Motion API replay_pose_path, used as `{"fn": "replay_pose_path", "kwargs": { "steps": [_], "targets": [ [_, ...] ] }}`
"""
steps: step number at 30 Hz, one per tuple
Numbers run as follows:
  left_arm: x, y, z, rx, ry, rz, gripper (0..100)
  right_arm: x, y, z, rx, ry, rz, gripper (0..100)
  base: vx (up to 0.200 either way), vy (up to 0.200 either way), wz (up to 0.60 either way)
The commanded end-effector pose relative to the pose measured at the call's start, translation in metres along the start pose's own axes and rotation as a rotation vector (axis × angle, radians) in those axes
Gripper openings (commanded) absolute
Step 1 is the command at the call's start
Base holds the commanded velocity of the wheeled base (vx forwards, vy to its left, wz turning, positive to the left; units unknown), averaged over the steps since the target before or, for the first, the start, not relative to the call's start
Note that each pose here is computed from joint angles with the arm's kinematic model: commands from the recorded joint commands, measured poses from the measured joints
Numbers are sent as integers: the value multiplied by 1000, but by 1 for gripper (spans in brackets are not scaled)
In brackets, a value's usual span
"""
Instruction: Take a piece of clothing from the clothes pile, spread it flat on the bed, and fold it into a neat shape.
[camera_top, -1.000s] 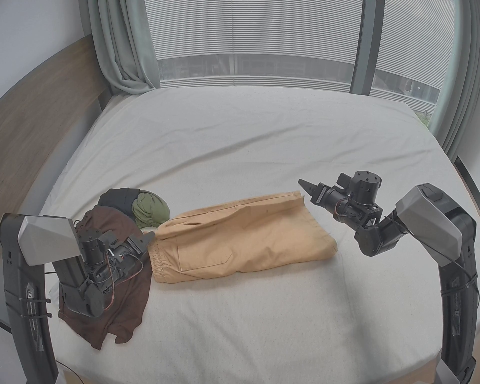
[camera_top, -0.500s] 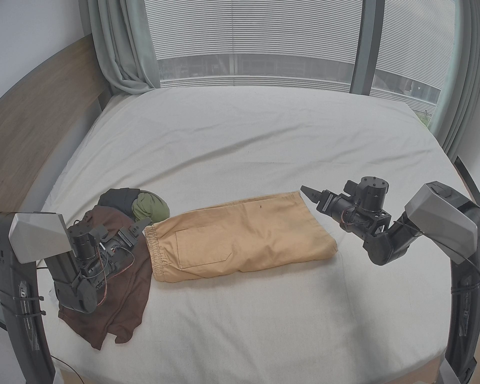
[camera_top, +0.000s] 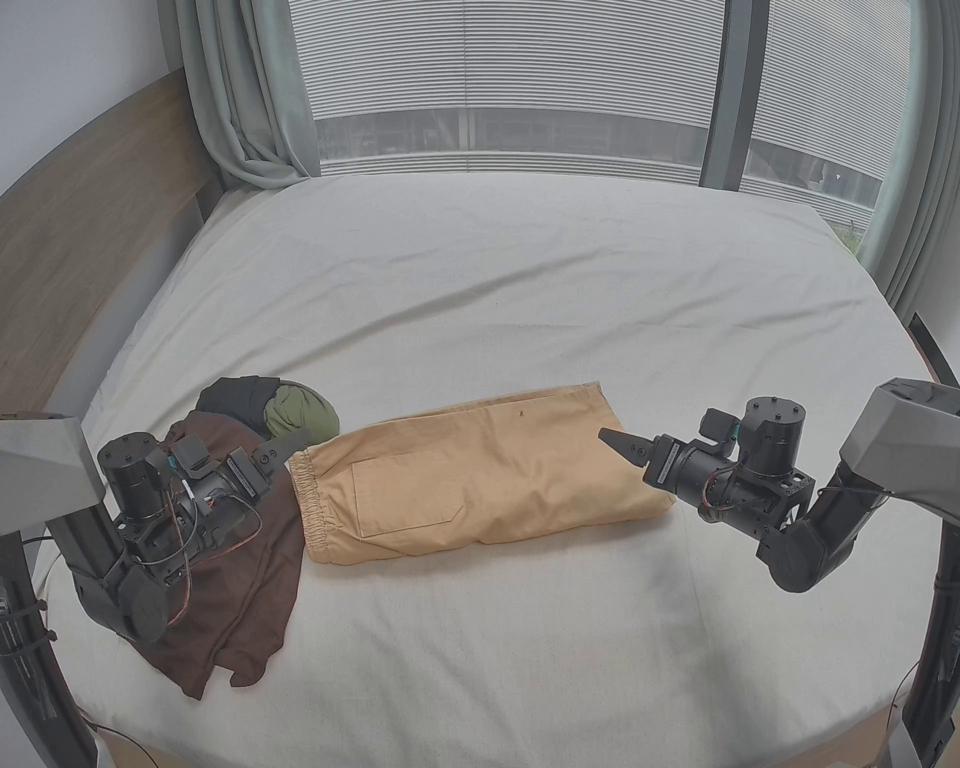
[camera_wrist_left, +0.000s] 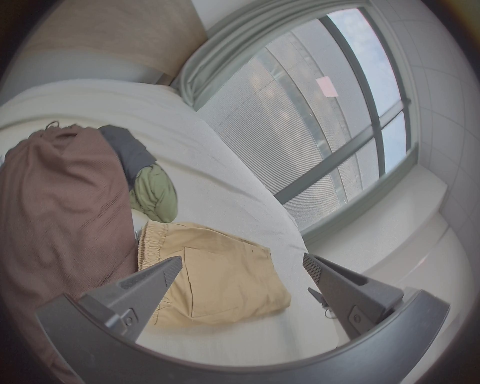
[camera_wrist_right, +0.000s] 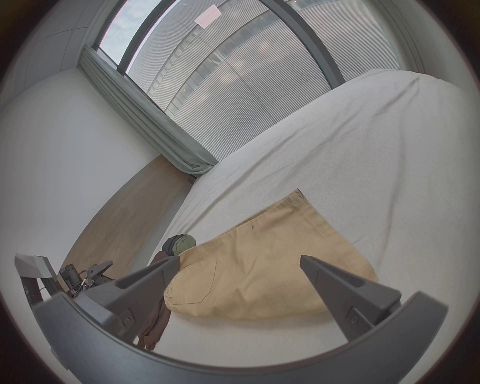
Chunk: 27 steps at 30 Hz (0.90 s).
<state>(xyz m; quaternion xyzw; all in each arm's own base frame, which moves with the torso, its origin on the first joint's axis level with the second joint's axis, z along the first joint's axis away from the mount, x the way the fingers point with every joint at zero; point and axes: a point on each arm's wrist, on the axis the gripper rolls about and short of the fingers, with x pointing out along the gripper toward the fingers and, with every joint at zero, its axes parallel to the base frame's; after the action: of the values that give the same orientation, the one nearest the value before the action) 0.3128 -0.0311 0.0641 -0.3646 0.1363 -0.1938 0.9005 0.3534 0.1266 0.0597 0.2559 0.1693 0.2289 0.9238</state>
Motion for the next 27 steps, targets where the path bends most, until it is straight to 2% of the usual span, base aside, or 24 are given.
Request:
{"fn": "replay_pose_path", "kwargs": {
  "steps": [1, 3, 7, 10, 27],
  "targets": [
    [-11, -14, -4, 104, 21, -25, 100, -11, 1, -2, 2, 3, 8, 100, 0, 0, 0],
    [-11, -14, -6, 132, 29, -24, 100, -12, -1, -4, 3, 6, 5, 100, 0, 0, 0],
    [-11, -8, -13, 238, 56, -8, 100, -15, -22, -13, 18, 28, -26, 100, 0, 0, 0],
    [-12, -7, -14, 266, 58, 0, 100, -15, -25, -13, 24, 37, -31, 100, 0, 0, 0],
    [-13, -6, -17, 279, 68, 5, 100, -15, -22, -32, 24, 100, -31, 100, 0, 0, 0]
  ]
}}
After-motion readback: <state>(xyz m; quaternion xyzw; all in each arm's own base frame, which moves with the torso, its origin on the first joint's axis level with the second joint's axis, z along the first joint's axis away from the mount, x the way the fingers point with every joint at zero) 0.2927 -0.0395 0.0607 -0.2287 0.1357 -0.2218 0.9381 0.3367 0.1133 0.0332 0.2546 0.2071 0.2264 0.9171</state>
